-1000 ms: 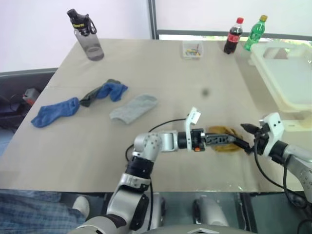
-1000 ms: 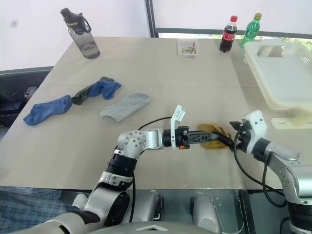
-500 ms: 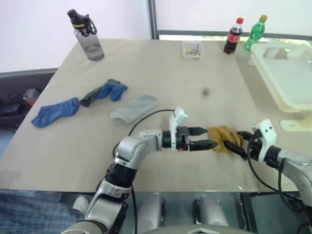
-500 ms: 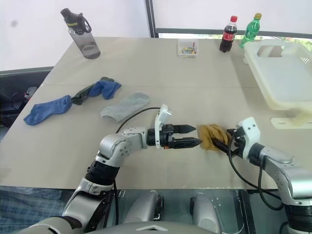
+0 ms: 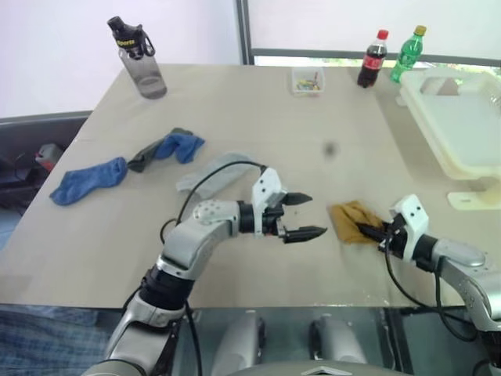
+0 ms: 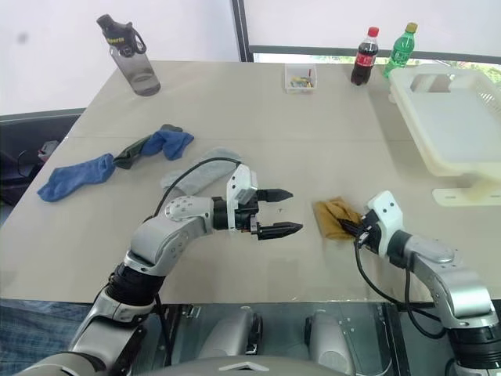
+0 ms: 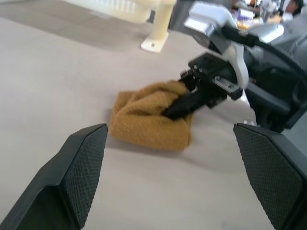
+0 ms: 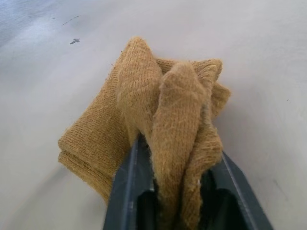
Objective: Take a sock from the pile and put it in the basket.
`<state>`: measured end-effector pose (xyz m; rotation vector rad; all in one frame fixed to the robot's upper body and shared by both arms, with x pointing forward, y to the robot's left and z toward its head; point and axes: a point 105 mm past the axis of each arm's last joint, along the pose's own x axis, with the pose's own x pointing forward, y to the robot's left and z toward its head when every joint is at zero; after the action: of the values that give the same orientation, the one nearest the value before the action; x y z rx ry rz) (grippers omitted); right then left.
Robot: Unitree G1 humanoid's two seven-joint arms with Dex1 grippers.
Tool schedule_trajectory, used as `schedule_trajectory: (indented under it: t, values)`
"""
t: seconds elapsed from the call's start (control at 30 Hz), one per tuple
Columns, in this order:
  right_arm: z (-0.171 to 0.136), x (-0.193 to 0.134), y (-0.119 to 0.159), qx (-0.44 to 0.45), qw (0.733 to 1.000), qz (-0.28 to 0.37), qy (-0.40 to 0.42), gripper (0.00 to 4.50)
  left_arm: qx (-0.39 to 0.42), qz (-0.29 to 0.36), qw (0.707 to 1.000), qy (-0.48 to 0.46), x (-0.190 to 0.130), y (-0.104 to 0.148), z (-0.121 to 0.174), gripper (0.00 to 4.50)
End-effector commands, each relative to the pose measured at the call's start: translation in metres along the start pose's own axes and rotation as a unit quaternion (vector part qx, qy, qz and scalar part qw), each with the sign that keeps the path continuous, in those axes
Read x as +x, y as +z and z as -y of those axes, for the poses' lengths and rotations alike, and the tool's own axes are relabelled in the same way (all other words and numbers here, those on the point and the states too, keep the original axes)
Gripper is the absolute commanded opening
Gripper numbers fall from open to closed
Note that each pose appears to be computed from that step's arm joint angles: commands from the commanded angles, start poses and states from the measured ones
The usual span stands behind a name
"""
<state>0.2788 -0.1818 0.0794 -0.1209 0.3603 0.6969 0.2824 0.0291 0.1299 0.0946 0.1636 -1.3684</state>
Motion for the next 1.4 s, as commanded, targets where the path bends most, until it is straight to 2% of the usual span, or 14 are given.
schedule_trajectory:
  t: [0.03,0.27,0.33,0.47,0.53,0.7,0.9,1.0,1.03,1.1,1.2,1.23,1.27,1.4]
  values:
    - [0.006,0.0,-0.023,0.023,0.999,-0.037,-0.017,0.07,0.031,0.009,0.999,-0.013,0.0,0.009,0.007,4.5]
    - [0.013,-0.001,0.003,0.041,0.999,0.014,-0.017,0.06,0.05,0.031,0.998,0.013,-0.003,0.021,0.0,4.5]
    - [0.026,-0.005,0.024,0.026,0.998,0.039,-0.038,0.06,0.055,0.047,0.997,0.023,-0.005,0.029,-0.002,4.5]
    - [0.052,-0.019,0.088,0.005,0.991,0.116,-0.072,0.06,0.063,0.09,0.993,0.045,-0.013,0.052,-0.006,4.5]
    - [0.062,-0.025,0.107,-0.008,0.988,0.132,-0.084,0.06,0.064,0.112,0.99,0.054,-0.015,0.063,-0.007,4.5]
    - [0.117,-0.063,0.179,-0.034,0.963,0.184,-0.193,0.06,0.108,0.147,0.978,0.1,-0.024,0.089,-0.018,4.5]
    - [0.195,-0.103,0.194,0.001,0.923,0.196,-0.332,0.06,0.123,0.178,0.968,0.124,-0.028,0.103,-0.023,4.5]
    - [0.223,-0.11,0.182,0.025,0.907,0.18,-0.38,1.59,0.123,0.175,0.969,0.127,-0.028,0.098,-0.026,4.5]
    - [0.229,-0.112,0.175,0.033,0.904,0.169,-0.391,1.96,0.125,0.173,0.969,0.127,-0.028,0.097,-0.026,4.5]
    - [0.239,-0.116,0.164,0.038,0.897,0.149,-0.413,2.73,0.125,0.173,0.969,0.128,-0.028,0.096,-0.026,4.5]
    - [0.244,-0.119,0.155,0.03,0.894,0.127,-0.429,4.2,0.125,0.174,0.968,0.129,-0.03,0.095,-0.025,4.5]
    - [0.245,-0.12,0.154,0.026,0.894,0.123,-0.43,4.44,0.124,0.174,0.968,0.13,-0.03,0.095,-0.025,4.5]
    - [0.246,-0.121,0.153,0.024,0.894,0.12,-0.431,4.44,0.124,0.174,0.968,0.13,-0.03,0.095,-0.024,4.5]
    - [0.246,-0.13,0.159,-0.111,0.885,0.045,-0.45,4.44,0.125,0.168,0.967,0.146,-0.035,0.09,-0.025,4.5]
